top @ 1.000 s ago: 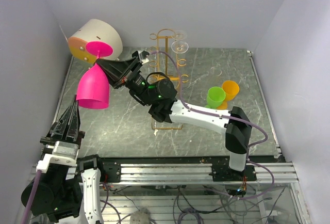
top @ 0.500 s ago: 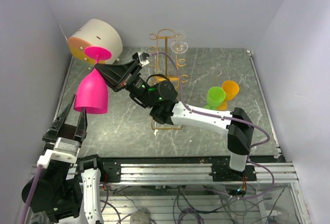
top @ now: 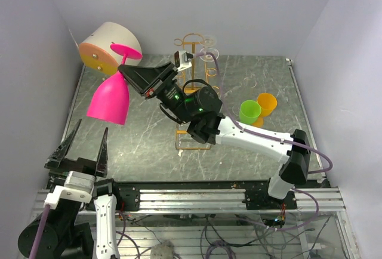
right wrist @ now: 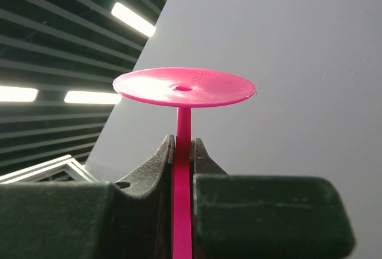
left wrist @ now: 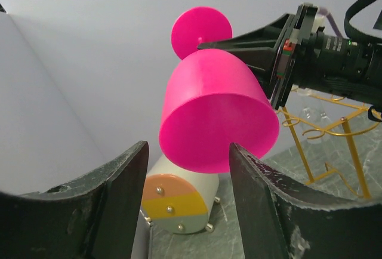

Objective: Place the wine glass upside down on the wine glass rack

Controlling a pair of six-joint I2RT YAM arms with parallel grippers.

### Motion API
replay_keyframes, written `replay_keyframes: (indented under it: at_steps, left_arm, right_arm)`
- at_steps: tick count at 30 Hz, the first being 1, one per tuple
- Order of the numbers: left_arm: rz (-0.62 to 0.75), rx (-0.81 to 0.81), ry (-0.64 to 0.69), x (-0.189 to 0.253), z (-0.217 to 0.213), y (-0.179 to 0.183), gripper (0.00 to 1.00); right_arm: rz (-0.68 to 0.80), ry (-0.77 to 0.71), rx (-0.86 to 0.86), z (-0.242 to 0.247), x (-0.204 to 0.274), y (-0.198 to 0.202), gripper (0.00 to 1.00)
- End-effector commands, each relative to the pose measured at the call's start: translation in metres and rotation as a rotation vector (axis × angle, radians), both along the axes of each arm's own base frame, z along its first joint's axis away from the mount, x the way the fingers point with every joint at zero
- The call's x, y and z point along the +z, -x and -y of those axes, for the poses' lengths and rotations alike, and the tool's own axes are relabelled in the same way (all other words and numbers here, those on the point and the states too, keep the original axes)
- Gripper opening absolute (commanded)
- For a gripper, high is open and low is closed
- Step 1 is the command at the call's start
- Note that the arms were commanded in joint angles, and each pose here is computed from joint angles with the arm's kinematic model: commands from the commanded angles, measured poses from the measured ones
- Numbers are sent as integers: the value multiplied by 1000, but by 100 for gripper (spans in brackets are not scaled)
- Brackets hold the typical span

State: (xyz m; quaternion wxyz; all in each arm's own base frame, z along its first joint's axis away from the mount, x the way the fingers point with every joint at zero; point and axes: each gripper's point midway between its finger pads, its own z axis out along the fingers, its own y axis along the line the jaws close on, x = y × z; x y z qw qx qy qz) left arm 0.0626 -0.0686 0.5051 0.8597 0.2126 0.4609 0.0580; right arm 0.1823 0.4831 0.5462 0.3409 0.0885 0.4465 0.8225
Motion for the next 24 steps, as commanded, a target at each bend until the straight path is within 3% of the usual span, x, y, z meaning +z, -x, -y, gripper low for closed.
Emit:
replay_keyframes:
  at_steps: [1,5,12,16,18,24]
  left_arm:
    - [-95,25,25,-16,-8,-15,67]
    - [-142,96,65,-25,-24,-29,66]
    - [-372,233,111,-55,-61,-83,63]
    - [-480,163,79,-64,-52,-100,65]
    - [-565,101,57,-75,-43,-108,61]
    - [-834,-5,79,-119,-37,-142,64]
  right_arm:
    - [58,32,-112,15,16,-6,0]
    - [140,75,-186,27,33,-4,0]
    - [283,271,-441,64,49,-16,0]
    - [338,419,-645,95,58,-33,0]
    - [364,494,-757,113,58,-43,0]
    - [480,754,-1064,179,46,-58,0]
